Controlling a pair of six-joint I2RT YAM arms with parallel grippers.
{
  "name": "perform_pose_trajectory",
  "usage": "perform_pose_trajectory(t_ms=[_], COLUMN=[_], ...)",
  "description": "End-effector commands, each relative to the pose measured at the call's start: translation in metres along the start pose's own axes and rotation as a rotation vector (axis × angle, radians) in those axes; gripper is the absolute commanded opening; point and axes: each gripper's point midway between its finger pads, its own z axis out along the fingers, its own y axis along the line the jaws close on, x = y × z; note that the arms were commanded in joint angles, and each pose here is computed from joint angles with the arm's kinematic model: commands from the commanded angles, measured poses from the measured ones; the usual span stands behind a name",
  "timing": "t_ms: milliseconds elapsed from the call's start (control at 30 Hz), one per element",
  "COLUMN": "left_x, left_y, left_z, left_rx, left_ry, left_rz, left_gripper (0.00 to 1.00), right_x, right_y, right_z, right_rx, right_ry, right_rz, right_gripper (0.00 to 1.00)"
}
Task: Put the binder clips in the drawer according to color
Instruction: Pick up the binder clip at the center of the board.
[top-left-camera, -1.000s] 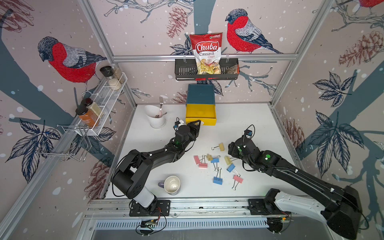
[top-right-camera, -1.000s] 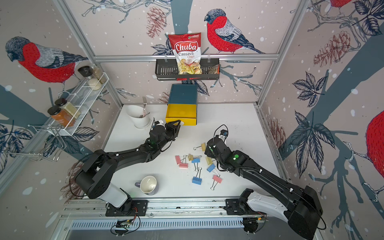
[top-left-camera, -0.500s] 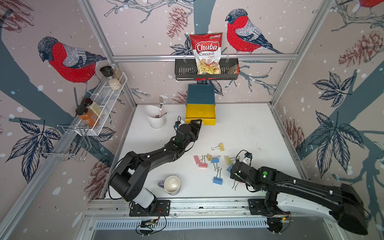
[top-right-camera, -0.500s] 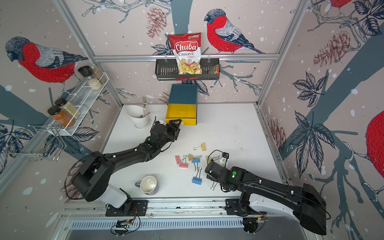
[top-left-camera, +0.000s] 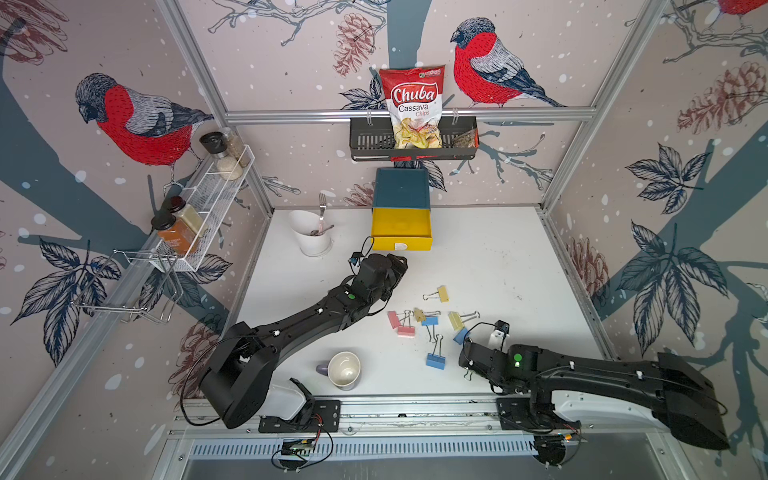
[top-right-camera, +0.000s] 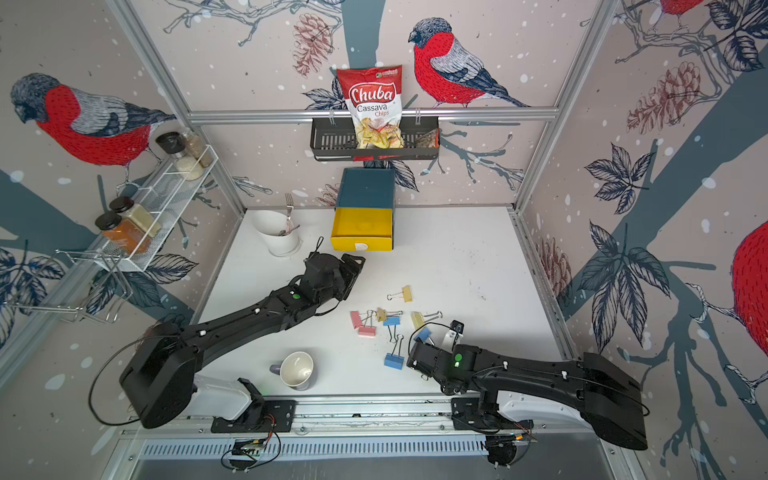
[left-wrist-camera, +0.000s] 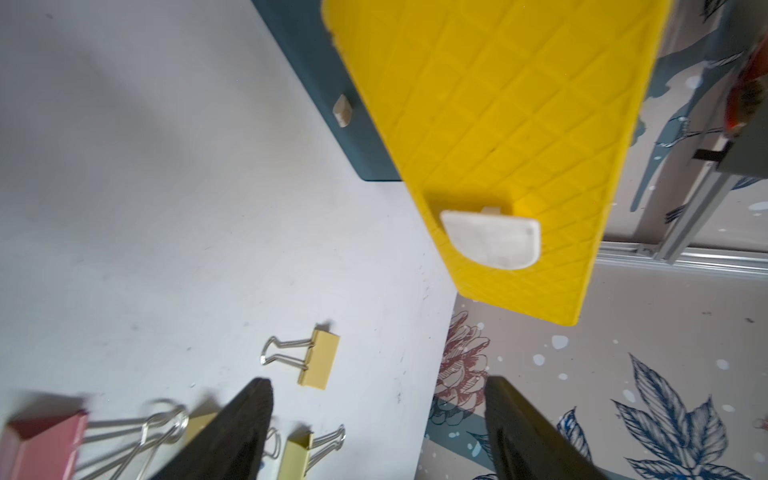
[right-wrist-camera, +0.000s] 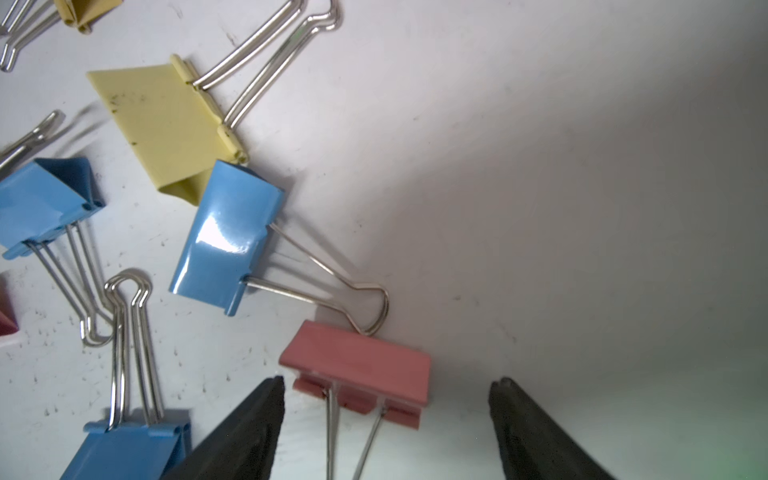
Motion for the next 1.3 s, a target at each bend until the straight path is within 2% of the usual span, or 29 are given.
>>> perform_pose_trajectory(t_ms=[0, 400, 533, 667, 767, 867, 1100, 1267], left_x=[0.002, 0.011, 0.014, 0.016, 0.017, 0.018, 0.019, 0.024], left_y=[0.026, 0.046, 0.056, 0.063, 0.066, 0.069, 0.07, 0.066], left_z=[-0.01, -0.045, -0.052, -0.059, -0.062, -0.065, -0.069, -0.068], left_rx=[-0.116, -0.226, -0.267, -0.293, -0.305, -0.31, -0.305, -0.3], left_ry=[-0.025, -0.076, -0.08, -0.087, -0.089, -0.085, -0.064, -0.03], left_rz=[0.083, 0.237, 0.264, 0.28, 0.296, 0.308, 0.347, 0.379], left_gripper=[0.83, 0.83, 0.82, 0.81, 0.8, 0.8, 0.78, 0.78], right_x=[-0.006, -0.01, -0.005, -0.003, -0.005, -0.008, -0.032, -0.078], right_y=[0.002, 0.008, 0.008, 0.007, 0.008, 0.011, 0.022, 0.055], right_z=[0.004, 0.009, 0.012, 0.013, 0.012, 0.009, -0.014, -0.055], right_rx=[-0.006, 0.007, 0.002, 0.01, 0.007, 0.002, -0.018, -0.109], right_ry=[-0.036, -0.039, -0.014, -0.013, -0.017, -0.03, -0.105, -0.226], right_rz=[0.028, 0.031, 0.043, 0.041, 0.046, 0.048, 0.042, 0.011], right_gripper=[0.82, 0.81, 0.76, 0.64, 0.61, 0.54, 0.47, 0.41])
